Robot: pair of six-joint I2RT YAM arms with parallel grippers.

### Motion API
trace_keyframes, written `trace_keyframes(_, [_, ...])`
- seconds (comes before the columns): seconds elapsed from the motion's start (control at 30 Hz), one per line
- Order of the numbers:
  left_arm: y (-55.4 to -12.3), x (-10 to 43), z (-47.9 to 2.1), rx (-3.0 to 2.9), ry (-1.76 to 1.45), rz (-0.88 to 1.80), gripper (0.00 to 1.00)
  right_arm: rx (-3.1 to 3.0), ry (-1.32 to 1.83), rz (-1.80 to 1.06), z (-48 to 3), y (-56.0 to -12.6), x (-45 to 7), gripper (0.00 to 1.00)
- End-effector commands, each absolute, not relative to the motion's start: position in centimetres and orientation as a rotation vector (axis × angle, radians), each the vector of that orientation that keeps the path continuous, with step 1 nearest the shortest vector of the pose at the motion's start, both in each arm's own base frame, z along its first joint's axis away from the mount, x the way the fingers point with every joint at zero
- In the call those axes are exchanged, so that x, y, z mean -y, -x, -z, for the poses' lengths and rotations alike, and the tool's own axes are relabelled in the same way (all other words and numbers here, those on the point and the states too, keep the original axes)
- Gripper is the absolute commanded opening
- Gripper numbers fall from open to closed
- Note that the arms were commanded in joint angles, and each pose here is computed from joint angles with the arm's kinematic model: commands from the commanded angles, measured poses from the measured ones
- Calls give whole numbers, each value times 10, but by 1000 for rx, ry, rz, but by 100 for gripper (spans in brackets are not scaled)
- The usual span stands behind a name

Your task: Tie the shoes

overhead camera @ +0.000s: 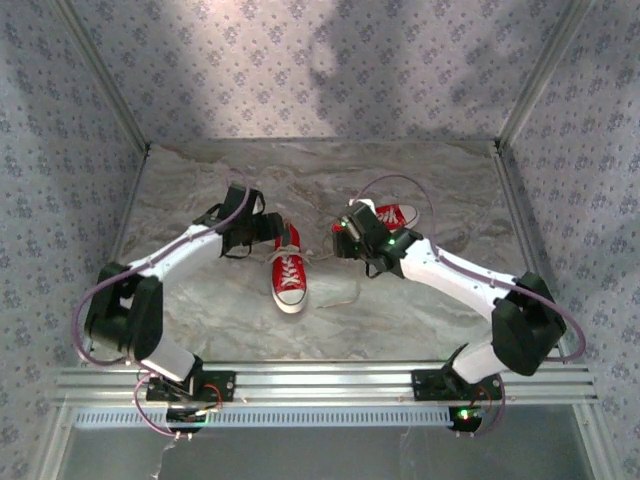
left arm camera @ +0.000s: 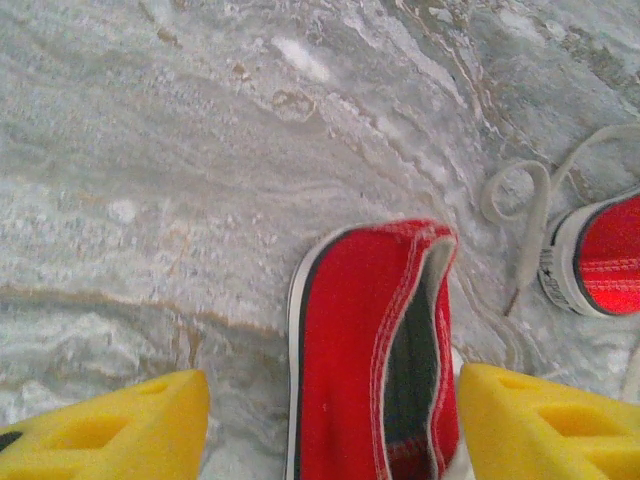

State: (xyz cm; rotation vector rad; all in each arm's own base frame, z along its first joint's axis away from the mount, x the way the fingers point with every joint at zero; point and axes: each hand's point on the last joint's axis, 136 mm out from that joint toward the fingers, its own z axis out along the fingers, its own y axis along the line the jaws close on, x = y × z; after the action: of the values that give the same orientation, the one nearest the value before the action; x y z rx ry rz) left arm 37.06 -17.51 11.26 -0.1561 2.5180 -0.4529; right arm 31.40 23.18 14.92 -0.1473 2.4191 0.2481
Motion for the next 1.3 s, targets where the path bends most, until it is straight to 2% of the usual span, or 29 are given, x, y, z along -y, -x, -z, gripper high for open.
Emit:
trace_keyframes(0.0, [-378,179,-102,-2575,92,358,62,-2386,53,-190,-161,-308,-204,63])
trace_keyframes(0.2, [-392,191,-80,-2622,39,293,56,-2364,-7,-161,-168,-296,-174,62])
trace_keyframes(0.37, [-396,186,-62,-2666,63,205,42,-2359,-45,-155,-168,-290,-159,62])
trace_keyframes(0.6, [-404,188,-67,-2645,75,207,1,-2348,-54,-143,-169,-290,-152,61])
trace_keyframes(0.7, [-421,193,-87,-2591,53,217,0,-2333,-61,-130,-170,-291,-148,61])
trace_keyframes(0.9, [-484,199,-118,-2495,-84,194,0,-2342,-90,-72,-163,-293,-134,63])
trace_keyframes(1.1, [-551,193,-123,-2464,-204,140,0,-2349,-151,-43,-156,-297,-118,78])
trace_keyframes(1.27, [-600,191,-124,-2445,-322,77,0,-2367,-186,-83,-150,-301,-112,84])
